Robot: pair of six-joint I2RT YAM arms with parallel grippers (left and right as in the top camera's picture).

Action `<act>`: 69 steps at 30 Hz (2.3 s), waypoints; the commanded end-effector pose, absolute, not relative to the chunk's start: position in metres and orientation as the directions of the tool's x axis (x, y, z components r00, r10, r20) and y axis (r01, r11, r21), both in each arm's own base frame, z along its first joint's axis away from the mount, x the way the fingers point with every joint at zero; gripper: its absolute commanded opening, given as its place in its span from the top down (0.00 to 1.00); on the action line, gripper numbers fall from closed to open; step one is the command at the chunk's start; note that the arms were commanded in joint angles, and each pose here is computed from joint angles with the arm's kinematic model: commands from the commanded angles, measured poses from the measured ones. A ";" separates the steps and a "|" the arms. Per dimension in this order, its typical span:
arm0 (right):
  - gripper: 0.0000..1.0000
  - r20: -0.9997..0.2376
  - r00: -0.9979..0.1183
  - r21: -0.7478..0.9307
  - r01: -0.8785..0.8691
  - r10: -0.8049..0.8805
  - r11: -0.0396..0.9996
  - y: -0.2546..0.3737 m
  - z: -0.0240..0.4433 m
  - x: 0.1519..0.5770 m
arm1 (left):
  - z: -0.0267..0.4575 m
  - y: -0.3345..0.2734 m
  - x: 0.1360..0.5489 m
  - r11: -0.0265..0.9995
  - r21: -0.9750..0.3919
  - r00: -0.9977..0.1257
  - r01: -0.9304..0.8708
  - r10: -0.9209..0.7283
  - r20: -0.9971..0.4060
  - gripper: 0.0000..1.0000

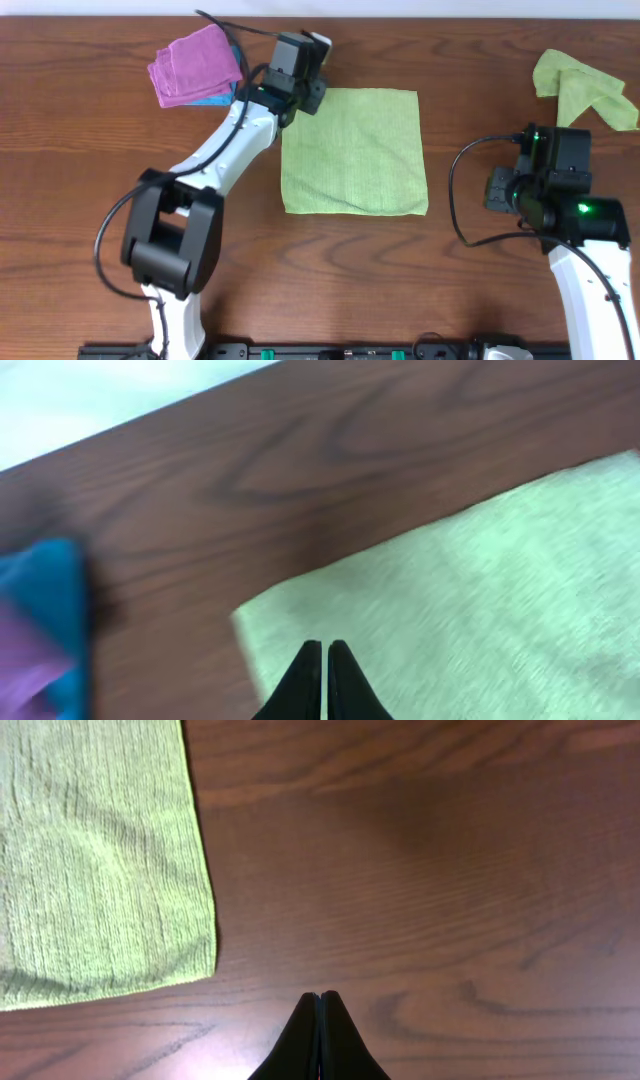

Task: Fold the cloth

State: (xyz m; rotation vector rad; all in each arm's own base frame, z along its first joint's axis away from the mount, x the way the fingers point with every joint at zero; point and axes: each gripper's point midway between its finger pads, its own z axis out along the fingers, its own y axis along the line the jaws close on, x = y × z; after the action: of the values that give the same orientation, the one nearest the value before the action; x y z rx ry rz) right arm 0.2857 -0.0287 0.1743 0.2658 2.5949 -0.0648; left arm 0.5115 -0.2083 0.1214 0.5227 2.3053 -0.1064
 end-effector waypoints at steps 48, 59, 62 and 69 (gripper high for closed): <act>0.98 -0.621 -0.740 0.437 -0.053 0.259 0.898 0.046 0.220 0.200 | 0.109 -0.127 0.205 0.875 -0.470 -0.865 0.119 -0.141 -0.481 0.94; 0.99 -0.475 -0.774 0.732 -0.082 0.420 0.677 0.052 0.172 0.215 | 0.089 -0.135 0.243 0.800 -0.591 -0.898 0.101 -0.183 -0.401 0.94; 0.99 -0.469 -0.761 0.745 -0.067 0.449 0.664 0.045 0.173 0.213 | 0.093 -0.114 0.247 0.774 -0.625 -0.891 0.100 -0.210 -0.403 0.94; 0.98 -0.477 -0.795 0.722 -0.111 0.375 0.683 0.055 0.158 0.195 | 0.077 -0.084 0.224 0.773 -0.628 -0.912 0.092 -0.187 -0.364 0.94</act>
State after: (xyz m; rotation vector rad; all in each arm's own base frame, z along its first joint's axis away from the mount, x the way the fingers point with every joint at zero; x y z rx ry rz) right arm 0.1978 0.0506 0.1566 0.3101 2.3220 1.0262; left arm 0.2351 -0.0749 0.0789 -0.2508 2.5706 -0.8776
